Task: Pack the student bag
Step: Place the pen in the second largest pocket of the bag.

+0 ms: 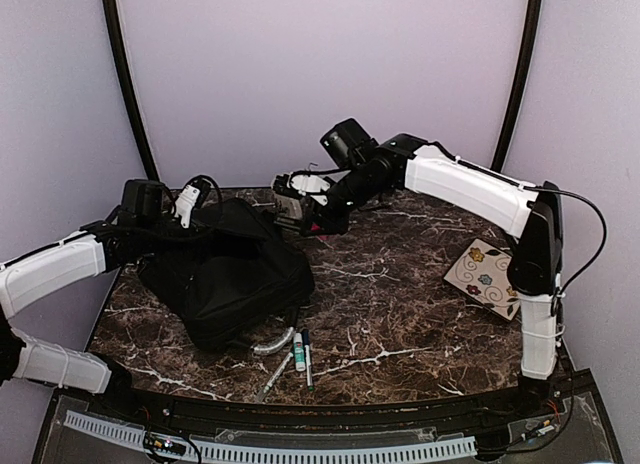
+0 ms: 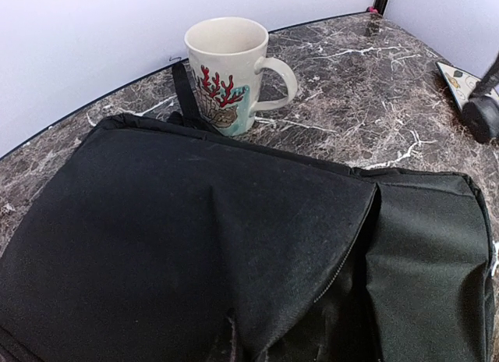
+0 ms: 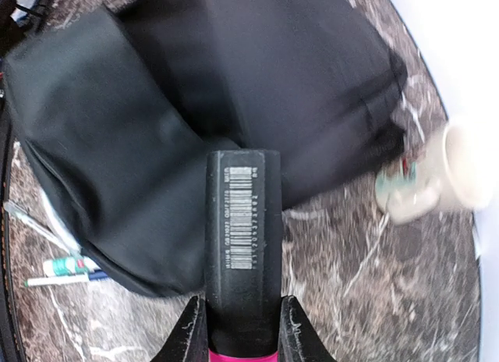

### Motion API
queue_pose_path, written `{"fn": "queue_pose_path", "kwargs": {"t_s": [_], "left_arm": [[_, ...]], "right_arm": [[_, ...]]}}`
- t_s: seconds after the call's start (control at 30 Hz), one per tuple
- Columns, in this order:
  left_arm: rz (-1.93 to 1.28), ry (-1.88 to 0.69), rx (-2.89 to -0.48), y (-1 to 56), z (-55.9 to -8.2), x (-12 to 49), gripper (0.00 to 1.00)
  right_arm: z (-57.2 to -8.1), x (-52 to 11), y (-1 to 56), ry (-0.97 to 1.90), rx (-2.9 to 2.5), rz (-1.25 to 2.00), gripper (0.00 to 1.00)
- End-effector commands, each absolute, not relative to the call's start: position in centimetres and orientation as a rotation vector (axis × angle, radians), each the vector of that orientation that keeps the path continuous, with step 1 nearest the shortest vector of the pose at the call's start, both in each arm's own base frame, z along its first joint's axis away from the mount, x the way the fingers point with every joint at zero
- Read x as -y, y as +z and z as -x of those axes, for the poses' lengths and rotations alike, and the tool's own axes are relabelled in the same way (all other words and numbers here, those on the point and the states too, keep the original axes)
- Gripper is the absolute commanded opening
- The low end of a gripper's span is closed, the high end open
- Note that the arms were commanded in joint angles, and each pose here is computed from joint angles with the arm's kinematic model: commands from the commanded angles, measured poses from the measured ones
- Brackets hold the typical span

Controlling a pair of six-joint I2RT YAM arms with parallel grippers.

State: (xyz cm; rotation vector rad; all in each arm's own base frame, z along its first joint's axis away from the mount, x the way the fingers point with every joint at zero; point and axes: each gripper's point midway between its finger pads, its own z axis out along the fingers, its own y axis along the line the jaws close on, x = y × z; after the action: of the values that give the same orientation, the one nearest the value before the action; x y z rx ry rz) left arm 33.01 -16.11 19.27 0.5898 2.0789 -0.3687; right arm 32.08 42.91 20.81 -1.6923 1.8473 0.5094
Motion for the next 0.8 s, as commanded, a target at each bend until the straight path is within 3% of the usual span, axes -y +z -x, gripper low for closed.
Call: {"fn": "queue_pose_path", "kwargs": {"t_s": [0.0, 0.77], "left_arm": [[-0.566, -0.45, -1.877, 25.1, -34.8, 18.0, 0.0], [-0.592, -0.644, -1.8, 25.5, -32.3, 19.3, 0.0]], "right_arm": [[-30.0, -46.8, 22.4, 0.489, -1.695, 1.744, 0.16], [-33.0, -56.9, 16.7, -0.253, -1.243, 1.705, 0.13]]}}
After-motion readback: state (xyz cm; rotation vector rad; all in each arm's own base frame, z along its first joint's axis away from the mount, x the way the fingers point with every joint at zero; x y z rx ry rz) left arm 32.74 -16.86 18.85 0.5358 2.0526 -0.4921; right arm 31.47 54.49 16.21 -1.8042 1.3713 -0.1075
